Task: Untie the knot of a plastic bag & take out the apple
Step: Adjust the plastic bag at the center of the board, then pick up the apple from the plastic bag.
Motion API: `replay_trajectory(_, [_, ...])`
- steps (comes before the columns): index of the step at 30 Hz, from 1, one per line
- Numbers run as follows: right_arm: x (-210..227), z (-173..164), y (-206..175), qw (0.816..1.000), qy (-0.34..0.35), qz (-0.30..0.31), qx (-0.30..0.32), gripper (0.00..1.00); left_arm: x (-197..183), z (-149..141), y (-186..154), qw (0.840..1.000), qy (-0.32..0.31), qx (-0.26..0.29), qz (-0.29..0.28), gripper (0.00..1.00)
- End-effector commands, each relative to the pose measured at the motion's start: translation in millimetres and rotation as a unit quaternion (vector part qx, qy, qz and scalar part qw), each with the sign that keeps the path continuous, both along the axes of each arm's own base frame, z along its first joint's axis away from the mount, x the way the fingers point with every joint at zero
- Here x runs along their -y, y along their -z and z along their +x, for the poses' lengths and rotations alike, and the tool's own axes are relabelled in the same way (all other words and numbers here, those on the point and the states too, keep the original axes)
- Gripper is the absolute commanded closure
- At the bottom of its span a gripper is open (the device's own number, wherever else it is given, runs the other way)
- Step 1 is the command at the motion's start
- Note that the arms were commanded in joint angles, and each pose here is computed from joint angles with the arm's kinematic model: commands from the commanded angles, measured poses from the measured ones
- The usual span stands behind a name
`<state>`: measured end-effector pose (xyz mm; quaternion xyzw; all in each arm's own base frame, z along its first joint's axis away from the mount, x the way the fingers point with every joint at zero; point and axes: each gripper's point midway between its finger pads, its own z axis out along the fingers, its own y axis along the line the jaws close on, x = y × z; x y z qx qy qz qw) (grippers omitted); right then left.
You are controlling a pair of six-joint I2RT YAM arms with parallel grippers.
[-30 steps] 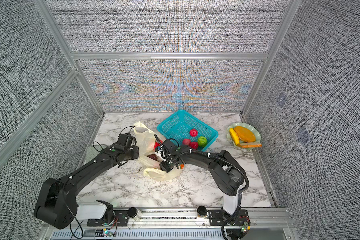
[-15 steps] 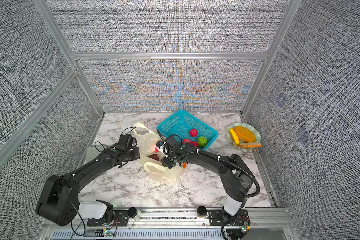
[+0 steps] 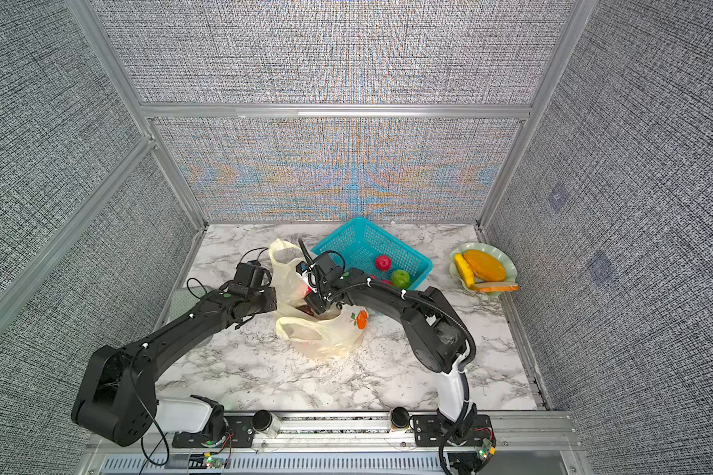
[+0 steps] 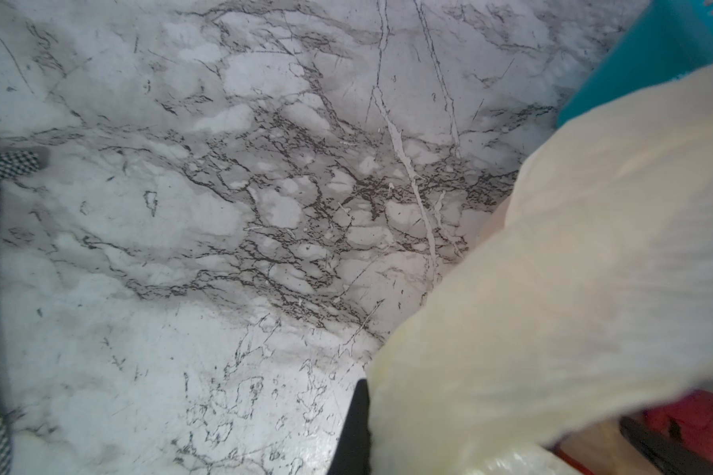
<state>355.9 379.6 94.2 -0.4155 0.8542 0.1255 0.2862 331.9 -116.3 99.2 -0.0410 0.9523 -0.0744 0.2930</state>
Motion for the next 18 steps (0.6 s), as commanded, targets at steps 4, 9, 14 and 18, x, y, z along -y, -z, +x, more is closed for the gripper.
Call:
replay_trajectory(4, [-10.9,25.9,-7.7,0.998,0.018,0.017,0.053,0.35,-0.6,2.4,-1.5,1.0,0.0,0.004,0.002,1.0])
replay_trajectory(9, [-18.4,29.7,0.3,0.999,0.012,0.017,0.043,0.34,-1.6,2.5,-2.8,1.0,0.0,0.006,0.005,1.0])
replay_trajectory(14, [-24.6,30.1,10.1,0.999,0.006,0.018,0.029,0.33,-2.7,2.1,-2.6,1.0,-0.001,0.005,0.009,1.0])
replay_trajectory(18, [-29.0,32.5,17.6,1.0,0.004,0.015,0.023,0.41,-3.8,2.1,-1.9,1.0,-0.002,0.005,0.011,1.0])
